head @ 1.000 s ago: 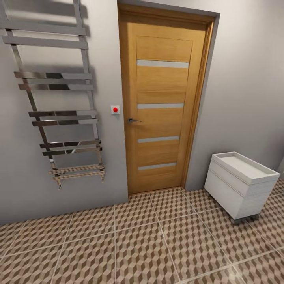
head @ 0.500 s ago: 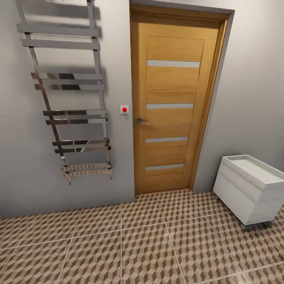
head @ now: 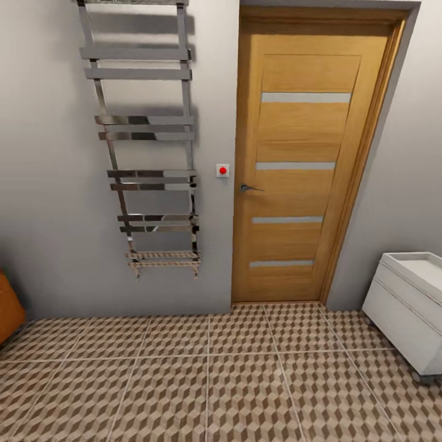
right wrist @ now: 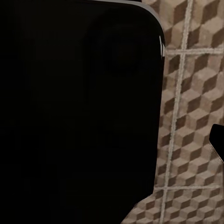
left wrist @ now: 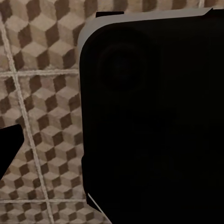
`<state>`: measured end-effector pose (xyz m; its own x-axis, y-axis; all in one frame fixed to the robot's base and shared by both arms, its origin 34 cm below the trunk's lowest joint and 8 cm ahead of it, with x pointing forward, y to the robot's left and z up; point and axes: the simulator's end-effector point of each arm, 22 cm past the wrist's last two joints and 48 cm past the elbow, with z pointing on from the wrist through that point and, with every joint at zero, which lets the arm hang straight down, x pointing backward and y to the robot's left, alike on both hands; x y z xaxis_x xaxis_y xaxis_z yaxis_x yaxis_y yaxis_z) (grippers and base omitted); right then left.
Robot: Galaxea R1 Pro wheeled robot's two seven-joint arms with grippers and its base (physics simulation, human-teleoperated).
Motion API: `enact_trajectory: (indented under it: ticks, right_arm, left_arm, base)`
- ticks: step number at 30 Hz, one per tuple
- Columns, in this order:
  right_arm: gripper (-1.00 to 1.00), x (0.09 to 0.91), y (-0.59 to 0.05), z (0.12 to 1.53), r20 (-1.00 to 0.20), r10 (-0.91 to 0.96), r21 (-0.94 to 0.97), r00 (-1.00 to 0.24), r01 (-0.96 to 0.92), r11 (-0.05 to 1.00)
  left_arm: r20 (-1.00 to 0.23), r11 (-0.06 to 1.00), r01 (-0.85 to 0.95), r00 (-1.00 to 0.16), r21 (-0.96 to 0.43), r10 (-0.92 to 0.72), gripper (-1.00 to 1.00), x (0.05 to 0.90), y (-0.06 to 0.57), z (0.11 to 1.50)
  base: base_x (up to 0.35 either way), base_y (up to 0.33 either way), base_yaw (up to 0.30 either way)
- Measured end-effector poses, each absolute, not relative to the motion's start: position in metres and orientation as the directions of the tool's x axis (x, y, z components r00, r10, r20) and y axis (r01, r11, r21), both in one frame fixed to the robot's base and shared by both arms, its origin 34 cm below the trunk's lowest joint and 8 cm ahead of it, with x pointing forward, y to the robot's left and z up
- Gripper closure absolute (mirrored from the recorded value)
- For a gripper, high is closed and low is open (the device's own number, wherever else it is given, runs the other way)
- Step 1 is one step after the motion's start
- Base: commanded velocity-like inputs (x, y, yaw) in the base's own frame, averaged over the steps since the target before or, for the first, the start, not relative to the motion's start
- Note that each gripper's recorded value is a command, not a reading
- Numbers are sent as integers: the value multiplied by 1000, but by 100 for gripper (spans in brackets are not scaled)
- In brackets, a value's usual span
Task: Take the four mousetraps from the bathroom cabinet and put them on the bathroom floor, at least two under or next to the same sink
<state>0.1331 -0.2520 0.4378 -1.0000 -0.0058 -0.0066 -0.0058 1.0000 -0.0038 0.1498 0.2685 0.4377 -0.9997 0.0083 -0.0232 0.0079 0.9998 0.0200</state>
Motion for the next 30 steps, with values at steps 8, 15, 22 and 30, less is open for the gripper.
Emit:
enact_trajectory:
  ticks: [8, 15, 22, 30]
  right_arm:
    - [-100, 133, -252, 438, -8, -4, -3, -1000, -4, 1000]
    - [-100, 133, -252, 438, -8, -3, -3, -1000, -3, 1000]
    - [-100, 134, -252, 438, -9, -3, -4, -1000, -3, 1000]
    - [-100, 134, -252, 438, -10, -4, -4, -1000, -4, 1000]
  left_arm:
    - [-23, 1000, 8, -1000, 20, 8, -100, 150, 269, 438]
    - [-23, 1000, 8, -1000, 20, 8, -100, 150, 269, 438]
    - [-23, 1000, 8, -1000, 20, 8, -100, 150, 269, 438]
    - [-23, 1000, 8, -1000, 20, 8, -100, 150, 269, 438]
  base:
    - [0, 0, 278]
    - [0, 0, 278]
    - [0, 0, 278]
    - [0, 0, 278]
